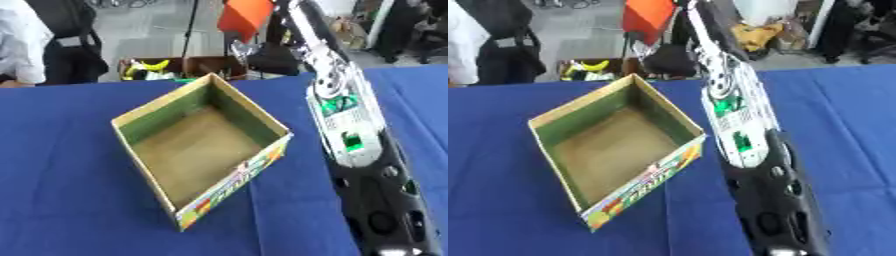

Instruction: Pick up objects on the table and place them in the box.

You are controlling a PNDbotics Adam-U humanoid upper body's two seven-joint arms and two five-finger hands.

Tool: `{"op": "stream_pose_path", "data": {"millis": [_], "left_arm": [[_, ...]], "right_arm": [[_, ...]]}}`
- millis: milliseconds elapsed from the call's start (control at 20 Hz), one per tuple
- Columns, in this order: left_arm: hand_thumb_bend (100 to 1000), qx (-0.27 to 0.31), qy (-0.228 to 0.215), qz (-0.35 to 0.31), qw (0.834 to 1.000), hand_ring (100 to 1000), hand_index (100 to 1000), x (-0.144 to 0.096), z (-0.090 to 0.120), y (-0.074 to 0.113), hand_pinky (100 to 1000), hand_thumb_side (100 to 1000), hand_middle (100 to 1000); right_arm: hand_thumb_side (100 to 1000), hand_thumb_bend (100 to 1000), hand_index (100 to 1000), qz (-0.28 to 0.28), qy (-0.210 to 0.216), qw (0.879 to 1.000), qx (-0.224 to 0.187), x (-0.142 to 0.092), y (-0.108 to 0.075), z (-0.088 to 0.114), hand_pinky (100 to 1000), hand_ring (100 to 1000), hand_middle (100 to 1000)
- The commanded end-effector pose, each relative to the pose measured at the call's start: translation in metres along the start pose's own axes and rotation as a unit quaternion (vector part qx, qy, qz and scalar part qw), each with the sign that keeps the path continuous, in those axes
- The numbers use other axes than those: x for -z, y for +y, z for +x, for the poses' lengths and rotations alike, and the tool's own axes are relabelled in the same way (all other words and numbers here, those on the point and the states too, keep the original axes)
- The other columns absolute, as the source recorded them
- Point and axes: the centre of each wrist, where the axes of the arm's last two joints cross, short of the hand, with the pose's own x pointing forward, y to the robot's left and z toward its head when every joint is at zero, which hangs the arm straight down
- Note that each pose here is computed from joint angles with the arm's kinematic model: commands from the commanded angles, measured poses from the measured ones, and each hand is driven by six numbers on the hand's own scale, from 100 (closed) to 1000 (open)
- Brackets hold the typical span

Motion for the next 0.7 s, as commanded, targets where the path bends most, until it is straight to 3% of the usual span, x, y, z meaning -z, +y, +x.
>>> {"op": "stream_pose_path", "data": {"millis": [50, 700], "left_arm": [[494, 0.008, -0.018, -0.006, 1.000, 581, 915, 0.007, 0.008, 0.004, 434, 908, 656], [494, 0.007, -0.019, -0.005, 1.000, 581, 914, 0.007, 0.008, 0.004, 434, 907, 656]], "right_arm": [[305, 200, 453, 0.009, -0.032, 0.999, -0.011, 0.005, -0.001, 0.011, 147, 382, 313], [246, 157, 446, 0.082, -0.068, 0.990, -0.092, 0.008, 0.043, 0.002, 152, 393, 323]]}}
